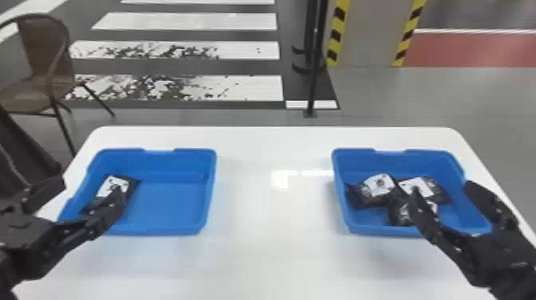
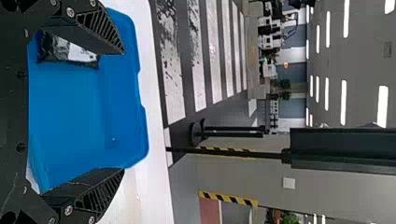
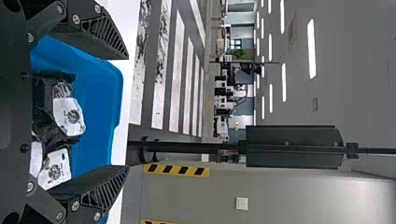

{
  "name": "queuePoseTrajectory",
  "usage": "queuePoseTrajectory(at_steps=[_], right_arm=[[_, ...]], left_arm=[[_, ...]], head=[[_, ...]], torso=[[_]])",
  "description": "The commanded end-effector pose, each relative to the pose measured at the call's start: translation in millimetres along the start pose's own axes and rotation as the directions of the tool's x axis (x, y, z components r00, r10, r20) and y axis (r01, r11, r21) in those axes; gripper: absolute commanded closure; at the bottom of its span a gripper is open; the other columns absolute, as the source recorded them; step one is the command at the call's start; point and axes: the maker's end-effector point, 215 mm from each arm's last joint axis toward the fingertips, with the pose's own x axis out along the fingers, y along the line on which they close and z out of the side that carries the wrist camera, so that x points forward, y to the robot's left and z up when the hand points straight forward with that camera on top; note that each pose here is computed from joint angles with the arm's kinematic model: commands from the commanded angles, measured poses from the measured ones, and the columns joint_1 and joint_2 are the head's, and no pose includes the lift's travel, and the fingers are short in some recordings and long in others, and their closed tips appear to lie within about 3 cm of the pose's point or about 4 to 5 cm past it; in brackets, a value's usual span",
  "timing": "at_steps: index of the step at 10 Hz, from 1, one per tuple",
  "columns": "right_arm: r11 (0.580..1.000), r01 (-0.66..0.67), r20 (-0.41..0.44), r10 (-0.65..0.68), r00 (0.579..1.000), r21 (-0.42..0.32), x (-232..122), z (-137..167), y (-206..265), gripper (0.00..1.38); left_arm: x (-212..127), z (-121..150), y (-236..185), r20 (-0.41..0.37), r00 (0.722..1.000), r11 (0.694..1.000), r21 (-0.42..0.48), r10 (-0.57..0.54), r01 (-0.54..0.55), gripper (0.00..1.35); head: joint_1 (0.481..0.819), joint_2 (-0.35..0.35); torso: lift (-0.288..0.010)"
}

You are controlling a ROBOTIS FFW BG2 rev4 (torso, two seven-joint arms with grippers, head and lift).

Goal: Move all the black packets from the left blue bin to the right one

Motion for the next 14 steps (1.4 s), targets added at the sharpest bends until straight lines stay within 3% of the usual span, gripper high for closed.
queuePoseTrajectory(at_steps=[1, 3, 6, 8, 12, 14], right_arm=[[0.999, -0.028, 0.000, 0.028, 1.000, 0.026, -19, 8, 20, 0.19], [0.997, -0.046, -0.014, 0.047, 0.999, 0.063, -34, 7, 36, 0.19], [0.994, -0.056, -0.032, 0.059, 0.998, 0.093, -35, 0, 42, 0.19], [0.992, -0.061, -0.036, 0.066, 0.997, 0.111, -34, -4, 46, 0.19], [0.989, -0.074, -0.042, 0.080, 0.996, 0.130, -32, -9, 50, 0.19], [0.987, -0.080, -0.042, 0.087, 0.995, 0.136, -29, -11, 52, 0.19]], left_arm=[[9, -19, 40, -0.058, 0.995, 0.996, 0.013, 0.087, -0.086, 0.15], [36, -36, 84, -0.109, 0.980, 0.986, 0.018, 0.167, -0.166, 0.15], [91, -81, 107, -0.255, 0.950, 0.982, -0.004, 0.181, -0.188, 0.15], [117, -115, 105, -0.358, 0.919, 0.982, -0.037, 0.163, -0.188, 0.15], [156, -118, 96, -0.420, 0.896, 0.987, 0.000, 0.148, -0.163, 0.15], [160, -134, 94, -0.472, 0.871, 0.986, -0.017, 0.138, -0.166, 0.15]], head=[[0.695, 0.069], [0.695, 0.146], [0.695, 0.239], [0.695, 0.251], [0.695, 0.238], [0.695, 0.229]], torso=[[-0.140], [-0.140], [-0.140], [-0.140], [-0.140], [-0.140]])
